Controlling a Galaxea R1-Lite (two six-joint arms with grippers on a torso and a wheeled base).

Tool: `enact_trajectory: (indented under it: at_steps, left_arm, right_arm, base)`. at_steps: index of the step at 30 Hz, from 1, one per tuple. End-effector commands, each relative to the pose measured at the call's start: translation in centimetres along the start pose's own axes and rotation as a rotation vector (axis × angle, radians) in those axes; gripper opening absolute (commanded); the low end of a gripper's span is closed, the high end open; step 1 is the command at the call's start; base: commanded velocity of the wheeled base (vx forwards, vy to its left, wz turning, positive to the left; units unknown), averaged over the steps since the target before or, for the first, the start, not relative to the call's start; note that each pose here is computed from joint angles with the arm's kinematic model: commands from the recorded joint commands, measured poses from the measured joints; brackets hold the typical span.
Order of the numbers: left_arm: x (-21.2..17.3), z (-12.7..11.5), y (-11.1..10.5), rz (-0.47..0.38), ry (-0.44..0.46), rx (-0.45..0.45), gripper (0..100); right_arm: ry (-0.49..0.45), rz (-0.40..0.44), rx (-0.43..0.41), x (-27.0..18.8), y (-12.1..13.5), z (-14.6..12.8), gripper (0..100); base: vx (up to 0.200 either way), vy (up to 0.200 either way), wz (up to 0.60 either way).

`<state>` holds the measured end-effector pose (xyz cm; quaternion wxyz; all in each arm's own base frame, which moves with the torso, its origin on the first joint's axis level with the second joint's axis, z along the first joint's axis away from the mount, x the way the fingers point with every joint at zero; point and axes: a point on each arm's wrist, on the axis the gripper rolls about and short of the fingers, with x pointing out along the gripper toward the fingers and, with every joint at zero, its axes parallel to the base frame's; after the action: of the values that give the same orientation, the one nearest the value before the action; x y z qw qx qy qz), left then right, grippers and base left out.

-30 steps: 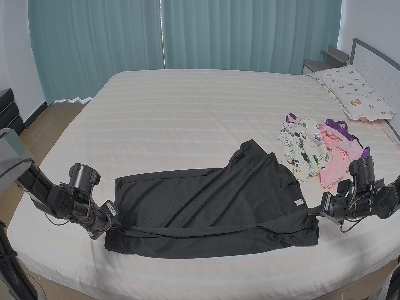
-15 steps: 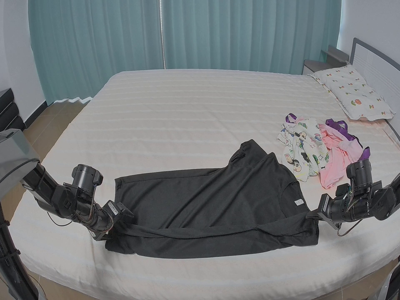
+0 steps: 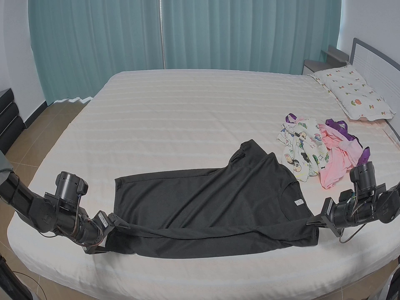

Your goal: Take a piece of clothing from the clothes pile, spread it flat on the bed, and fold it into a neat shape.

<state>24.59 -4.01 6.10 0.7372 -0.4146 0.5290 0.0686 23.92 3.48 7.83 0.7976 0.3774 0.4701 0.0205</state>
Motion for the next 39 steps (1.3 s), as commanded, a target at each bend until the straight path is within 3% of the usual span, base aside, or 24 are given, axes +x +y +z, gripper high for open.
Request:
enact_trajectory:
  at_steps: [1,5,12,17,25,29,39]
  left_arm:
    - [-0.6,-0.7,0.6,-0.003,0.015,-0.003,100]
    - [-0.6,-0.9,0.8,-0.004,0.021,-0.005,100]
    - [0.2,-1.0,1.5,-0.036,-0.002,0.004,100]
    - [0.7,-1.3,2.2,-0.096,-0.01,0.011,100]
    - [0.4,0.6,1.6,-0.173,-0.069,-0.039,100]
    - [0.6,1.8,1.9,-0.17,-0.088,-0.068,100]
    - [1.4,2.1,2.2,-0.2,-0.115,-0.06,100]
  right_arm:
    - [0.014,-0.028,0.01,-0.2,-0.8,-0.7,100]
    - [0.005,-0.035,0.009,-0.2,-1.1,-0.7,100]
    - [-0.11,-0.049,-0.03,-0.3,-0.8,1.1,100]
    - [-0.16,0.01,-0.078,0.4,0.1,1.1,100]
    - [-0.121,-0.019,-0.074,1.2,-0.6,0.3,100]
    - [-0.103,-0.036,-0.067,1.7,-1.0,0.1,100]
    - [-0.089,-0.034,-0.079,1.9,-1.0,-0.4,100]
  base:
    - [0.0,0.0,0.0]
    - [0.0,0.0,0.0]
    - [0.0,0.0,0.0]
    - [0.0,0.0,0.0]
    - [0.0,0.0,0.0]
    - [0.0,0.0,0.0]
    - [0.0,0.0,0.0]
